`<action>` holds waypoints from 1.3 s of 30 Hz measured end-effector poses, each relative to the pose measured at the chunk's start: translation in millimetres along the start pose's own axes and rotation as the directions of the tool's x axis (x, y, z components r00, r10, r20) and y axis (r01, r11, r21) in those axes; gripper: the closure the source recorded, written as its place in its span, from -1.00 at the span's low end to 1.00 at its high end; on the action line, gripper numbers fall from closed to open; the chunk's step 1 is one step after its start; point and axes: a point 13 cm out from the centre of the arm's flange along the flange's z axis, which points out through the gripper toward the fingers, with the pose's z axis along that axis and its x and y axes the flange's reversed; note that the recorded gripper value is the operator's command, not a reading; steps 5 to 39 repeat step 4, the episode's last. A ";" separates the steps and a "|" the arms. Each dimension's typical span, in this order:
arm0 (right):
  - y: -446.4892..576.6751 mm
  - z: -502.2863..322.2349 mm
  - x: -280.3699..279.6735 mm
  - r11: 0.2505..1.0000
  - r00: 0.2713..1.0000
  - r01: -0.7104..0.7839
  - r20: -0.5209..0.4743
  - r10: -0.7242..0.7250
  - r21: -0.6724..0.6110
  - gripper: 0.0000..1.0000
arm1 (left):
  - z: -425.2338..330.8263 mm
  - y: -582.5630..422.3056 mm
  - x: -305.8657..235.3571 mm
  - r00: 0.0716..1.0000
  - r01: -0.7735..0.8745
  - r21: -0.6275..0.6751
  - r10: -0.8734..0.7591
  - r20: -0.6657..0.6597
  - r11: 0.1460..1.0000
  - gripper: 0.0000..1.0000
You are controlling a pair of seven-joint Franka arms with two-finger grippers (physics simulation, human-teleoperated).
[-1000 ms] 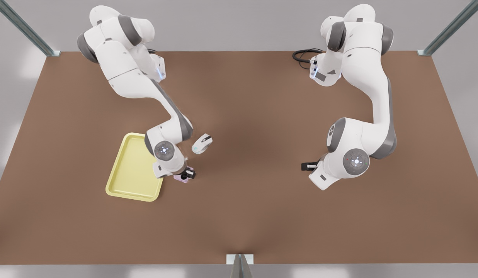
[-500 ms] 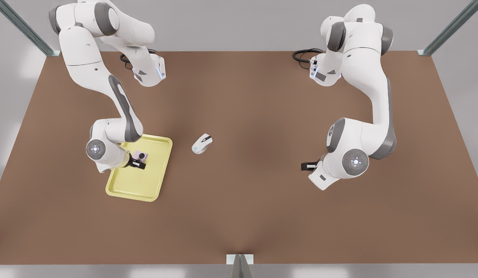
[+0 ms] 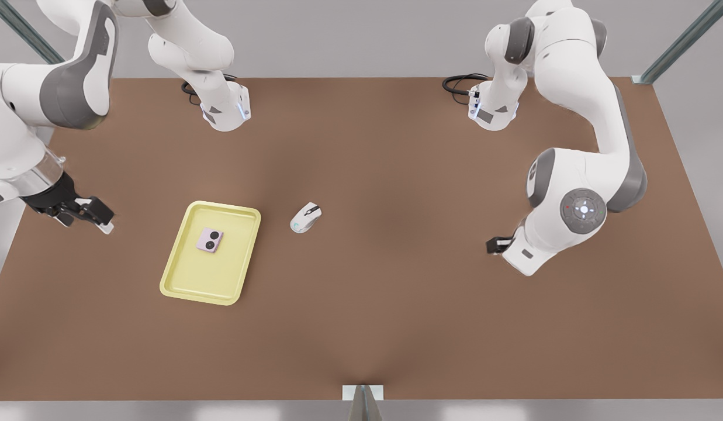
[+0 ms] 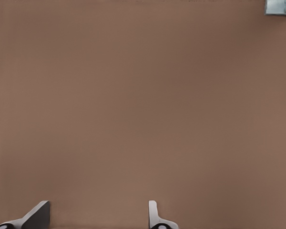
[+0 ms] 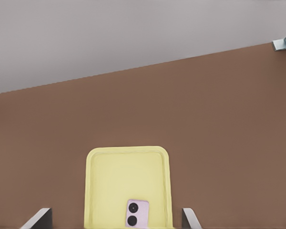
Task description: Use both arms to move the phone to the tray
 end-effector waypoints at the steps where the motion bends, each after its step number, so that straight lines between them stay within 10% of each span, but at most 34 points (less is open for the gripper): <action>1: -10.4 1.0 1.1 1.000 1.000 -0.004 -0.013 0.004 0.009 -1.00 | -11.0 15.5 0.0 1.000 0.012 -0.005 -0.012 0.012 1.000 -1.00; 39: -6.7 -6.4 7.6 1.000 0.999 0.027 -0.030 -0.026 0.004 -1.00 | -31.5 33.8 9.5 1.000 0.005 -0.004 -0.005 0.022 1.000 -1.00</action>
